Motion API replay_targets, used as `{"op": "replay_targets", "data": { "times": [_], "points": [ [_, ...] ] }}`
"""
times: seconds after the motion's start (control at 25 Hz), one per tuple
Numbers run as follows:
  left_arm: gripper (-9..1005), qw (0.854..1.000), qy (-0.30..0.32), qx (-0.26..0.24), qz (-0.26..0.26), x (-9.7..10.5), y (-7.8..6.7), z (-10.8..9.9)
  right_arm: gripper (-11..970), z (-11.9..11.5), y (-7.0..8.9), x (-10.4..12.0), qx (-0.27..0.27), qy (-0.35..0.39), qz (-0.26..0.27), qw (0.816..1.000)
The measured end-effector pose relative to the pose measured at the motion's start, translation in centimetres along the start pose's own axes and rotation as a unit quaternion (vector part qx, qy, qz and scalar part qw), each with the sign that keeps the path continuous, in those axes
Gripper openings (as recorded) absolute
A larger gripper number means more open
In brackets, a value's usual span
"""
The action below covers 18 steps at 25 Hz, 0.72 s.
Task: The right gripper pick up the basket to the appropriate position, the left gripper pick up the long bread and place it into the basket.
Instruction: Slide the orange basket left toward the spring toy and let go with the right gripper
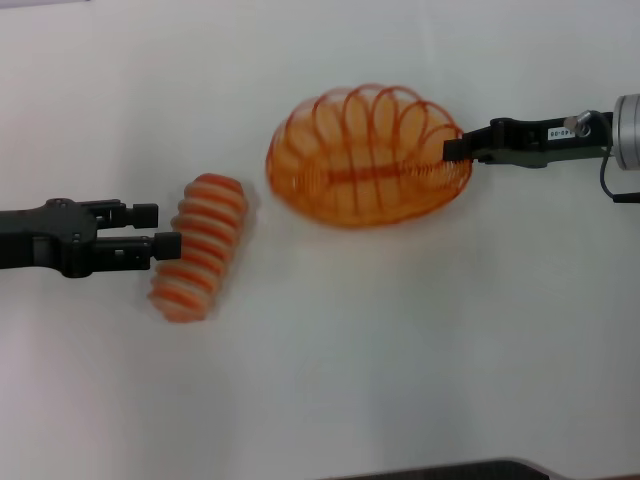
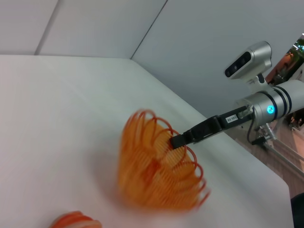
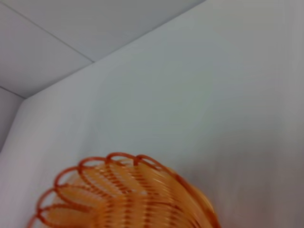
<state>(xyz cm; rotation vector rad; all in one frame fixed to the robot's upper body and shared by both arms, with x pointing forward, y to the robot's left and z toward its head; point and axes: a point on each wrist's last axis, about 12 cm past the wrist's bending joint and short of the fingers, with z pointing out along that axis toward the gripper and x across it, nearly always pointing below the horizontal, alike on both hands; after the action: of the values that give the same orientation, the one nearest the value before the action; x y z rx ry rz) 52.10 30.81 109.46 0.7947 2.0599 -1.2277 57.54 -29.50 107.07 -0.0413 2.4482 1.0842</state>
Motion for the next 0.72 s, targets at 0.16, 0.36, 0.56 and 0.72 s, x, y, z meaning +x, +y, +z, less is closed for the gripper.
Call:
{"op": "replay_targets", "data": {
  "times": [0.16, 0.36, 0.56, 0.72],
  "points": [
    [778, 1.0, 0.0, -0.003, 0.001, 0.0, 0.1, 0.0, 176, 0.0, 0.0, 0.1, -0.006, -0.004, 0.004, 1.0],
    [777, 1.0, -0.001, -0.007, 0.001, -0.1, 0.2, 0.0, 290, -0.1, -0.1, 0.3, -0.007, -0.006, 0.002, 1.0],
    [777, 1.0, -0.003, -0.008, 0.001, -0.2, 0.2, 0.0, 431, -1.3, -0.9, 0.0, 0.004, -0.02, -0.014, 1.0],
    [777, 1.0, -0.013, -0.012, -0.001, -0.1, 0.2, -0.2, 628, -3.9, -1.7, -0.9, -0.003, -0.086, -0.053, 0.995]
  ]
}}
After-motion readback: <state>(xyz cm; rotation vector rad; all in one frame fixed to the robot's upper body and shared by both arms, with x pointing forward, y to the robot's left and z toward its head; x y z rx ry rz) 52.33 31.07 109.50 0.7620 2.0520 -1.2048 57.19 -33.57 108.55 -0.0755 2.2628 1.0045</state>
